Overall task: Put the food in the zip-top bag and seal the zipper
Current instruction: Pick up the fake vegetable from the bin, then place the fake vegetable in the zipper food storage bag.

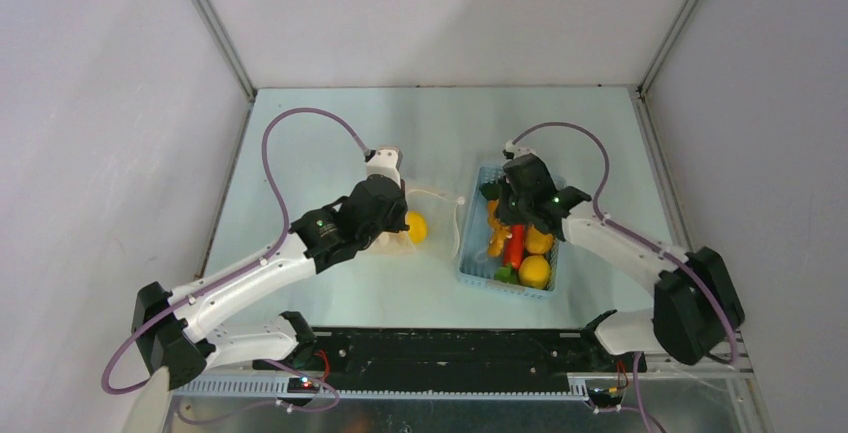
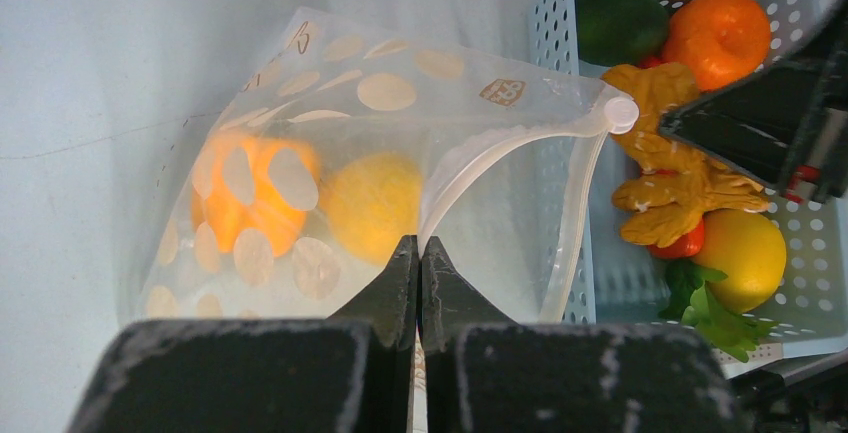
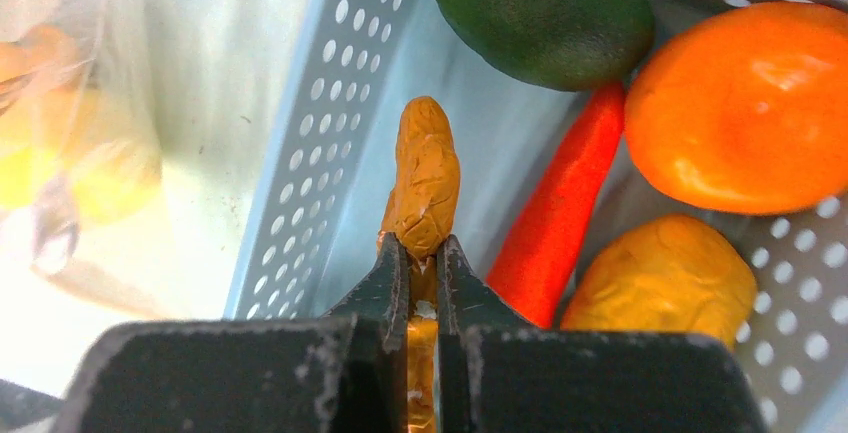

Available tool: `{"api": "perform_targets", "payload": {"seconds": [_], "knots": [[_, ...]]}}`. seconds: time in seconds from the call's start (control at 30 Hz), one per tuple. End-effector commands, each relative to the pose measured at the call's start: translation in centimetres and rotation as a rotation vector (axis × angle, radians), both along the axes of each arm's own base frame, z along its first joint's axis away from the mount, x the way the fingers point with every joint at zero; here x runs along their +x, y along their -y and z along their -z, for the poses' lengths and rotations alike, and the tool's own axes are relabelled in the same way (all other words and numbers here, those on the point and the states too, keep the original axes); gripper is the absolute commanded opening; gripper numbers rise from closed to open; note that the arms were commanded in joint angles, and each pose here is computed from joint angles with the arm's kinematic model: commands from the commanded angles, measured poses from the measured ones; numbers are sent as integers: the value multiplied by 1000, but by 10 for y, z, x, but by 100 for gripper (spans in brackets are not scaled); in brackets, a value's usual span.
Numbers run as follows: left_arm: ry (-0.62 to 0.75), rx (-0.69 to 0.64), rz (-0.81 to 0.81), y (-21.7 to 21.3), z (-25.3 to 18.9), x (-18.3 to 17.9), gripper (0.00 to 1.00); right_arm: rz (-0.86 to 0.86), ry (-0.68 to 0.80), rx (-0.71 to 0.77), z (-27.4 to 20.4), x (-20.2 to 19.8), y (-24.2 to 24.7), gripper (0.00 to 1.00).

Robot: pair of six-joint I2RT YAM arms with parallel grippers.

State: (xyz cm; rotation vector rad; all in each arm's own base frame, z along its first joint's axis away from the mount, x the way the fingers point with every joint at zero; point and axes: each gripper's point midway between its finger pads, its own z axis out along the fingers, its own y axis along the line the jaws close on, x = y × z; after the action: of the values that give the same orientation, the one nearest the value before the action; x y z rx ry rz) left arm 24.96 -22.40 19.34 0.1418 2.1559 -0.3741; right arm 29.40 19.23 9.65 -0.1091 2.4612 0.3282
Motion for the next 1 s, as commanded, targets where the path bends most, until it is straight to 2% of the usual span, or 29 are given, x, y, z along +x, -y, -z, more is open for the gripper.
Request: {"api": "perform_targets", "payload": {"seconds": [0.0, 0.2, 0.33, 0.47, 0.7, 0.97], "knots": [[42, -25, 4, 1, -18, 4, 0, 56, 71, 16, -27, -10, 13, 0], [39, -33, 12, 4, -18, 4, 0, 19, 209, 146, -82, -25, 9, 0], [36, -33, 13, 4, -17, 4, 0, -140, 317, 313, -119, -42, -17, 0], [36, -33, 16, 5, -16, 4, 0, -305, 348, 448, -135, -62, -47, 0], [23, -42, 41, 10, -15, 1, 0, -507, 345, 469, -127, -77, -104, 0], [14, -53, 92, 16, -14, -4, 0, -454, 308, 411, -116, -49, -130, 0]]}}
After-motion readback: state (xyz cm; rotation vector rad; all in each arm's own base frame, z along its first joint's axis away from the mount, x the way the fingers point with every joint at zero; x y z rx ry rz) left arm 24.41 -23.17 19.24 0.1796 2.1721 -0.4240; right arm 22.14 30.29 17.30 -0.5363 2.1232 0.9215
